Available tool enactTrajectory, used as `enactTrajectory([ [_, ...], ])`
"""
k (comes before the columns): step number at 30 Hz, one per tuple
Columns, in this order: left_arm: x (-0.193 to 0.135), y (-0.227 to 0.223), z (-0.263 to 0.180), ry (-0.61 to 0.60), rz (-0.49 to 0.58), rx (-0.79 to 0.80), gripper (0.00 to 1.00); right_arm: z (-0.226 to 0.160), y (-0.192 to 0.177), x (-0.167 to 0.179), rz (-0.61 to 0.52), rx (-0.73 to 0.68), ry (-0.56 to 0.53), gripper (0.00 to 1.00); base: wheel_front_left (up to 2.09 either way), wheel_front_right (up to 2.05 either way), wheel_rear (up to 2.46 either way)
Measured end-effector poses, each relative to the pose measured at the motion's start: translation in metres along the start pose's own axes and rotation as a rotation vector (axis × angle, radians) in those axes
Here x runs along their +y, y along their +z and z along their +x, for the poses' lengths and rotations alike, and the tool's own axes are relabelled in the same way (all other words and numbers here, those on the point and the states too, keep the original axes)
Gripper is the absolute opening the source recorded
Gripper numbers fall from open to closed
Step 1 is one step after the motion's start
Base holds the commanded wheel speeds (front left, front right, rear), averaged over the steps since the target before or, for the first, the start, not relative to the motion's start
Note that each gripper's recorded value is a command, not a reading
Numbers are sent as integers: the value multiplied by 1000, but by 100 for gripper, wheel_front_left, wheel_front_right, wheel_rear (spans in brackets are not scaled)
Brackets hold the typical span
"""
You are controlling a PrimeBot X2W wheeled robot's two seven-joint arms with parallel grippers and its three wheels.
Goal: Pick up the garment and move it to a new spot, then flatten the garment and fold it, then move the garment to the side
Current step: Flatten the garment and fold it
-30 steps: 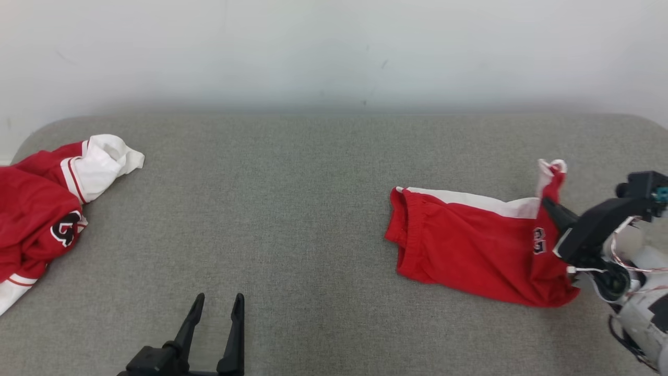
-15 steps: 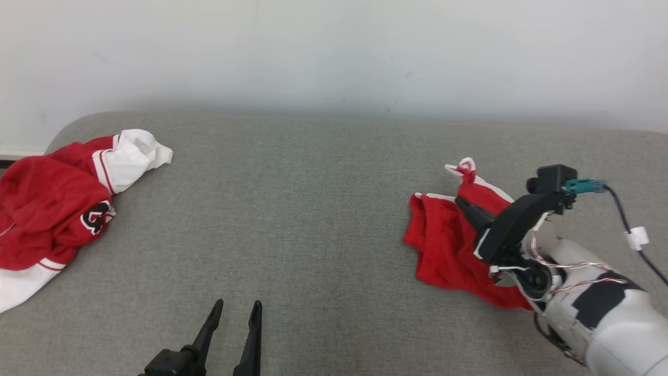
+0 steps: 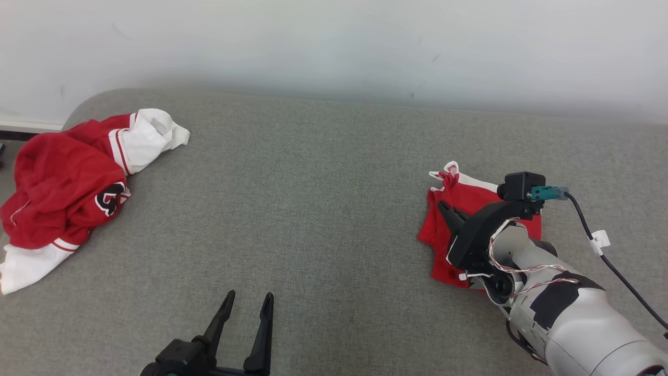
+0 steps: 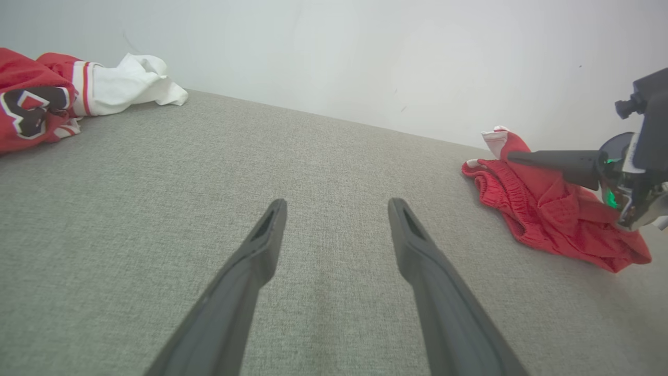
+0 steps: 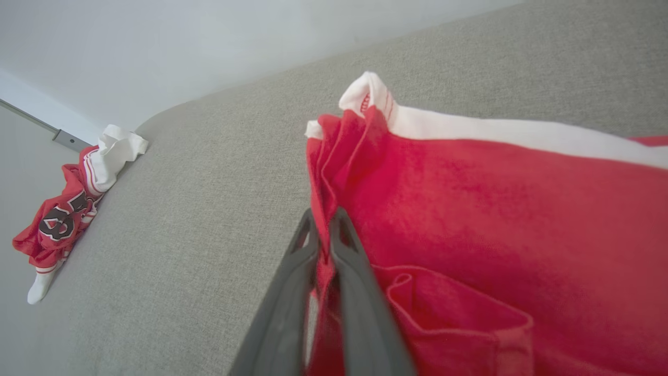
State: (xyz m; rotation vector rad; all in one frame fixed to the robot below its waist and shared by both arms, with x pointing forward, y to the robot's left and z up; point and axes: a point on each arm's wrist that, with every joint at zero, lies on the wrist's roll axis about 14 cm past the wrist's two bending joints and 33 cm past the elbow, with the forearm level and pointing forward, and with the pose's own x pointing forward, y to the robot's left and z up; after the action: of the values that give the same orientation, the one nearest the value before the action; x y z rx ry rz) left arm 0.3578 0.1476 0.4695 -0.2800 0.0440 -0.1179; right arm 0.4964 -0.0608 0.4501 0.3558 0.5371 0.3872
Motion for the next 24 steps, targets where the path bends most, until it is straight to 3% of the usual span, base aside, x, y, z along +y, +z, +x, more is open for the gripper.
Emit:
enactTrajectory([
  [2,0,0,1,1,0,0,100,1,1,3,4,-13,7,100,0,0,0],
  [10,-3,5,1,-9,-1,-15,100,-21,55,-5,-14,-241,19,100,0,0,0],
  [14,-4,6,-1,-10,-2,-21,100,-44,77,-41,-50,-327,-49,100,0,0,0],
  [17,2,10,-2,8,4,-35,100,-61,62,-77,-138,-286,-131,100,0,0,0],
  [18,4,11,-3,14,6,-36,100,-65,55,-87,-154,-267,-157,95,0,0,0],
  [21,11,10,-4,34,8,-33,100,-71,31,-106,-186,-210,-197,7,0,0,0],
  [22,13,11,-4,40,12,-35,100,-71,29,-107,-199,-204,-199,0,0,0,0],
  [24,19,12,-3,56,14,-39,100,-70,30,-109,-207,-213,-203,0,0,0,0],
])
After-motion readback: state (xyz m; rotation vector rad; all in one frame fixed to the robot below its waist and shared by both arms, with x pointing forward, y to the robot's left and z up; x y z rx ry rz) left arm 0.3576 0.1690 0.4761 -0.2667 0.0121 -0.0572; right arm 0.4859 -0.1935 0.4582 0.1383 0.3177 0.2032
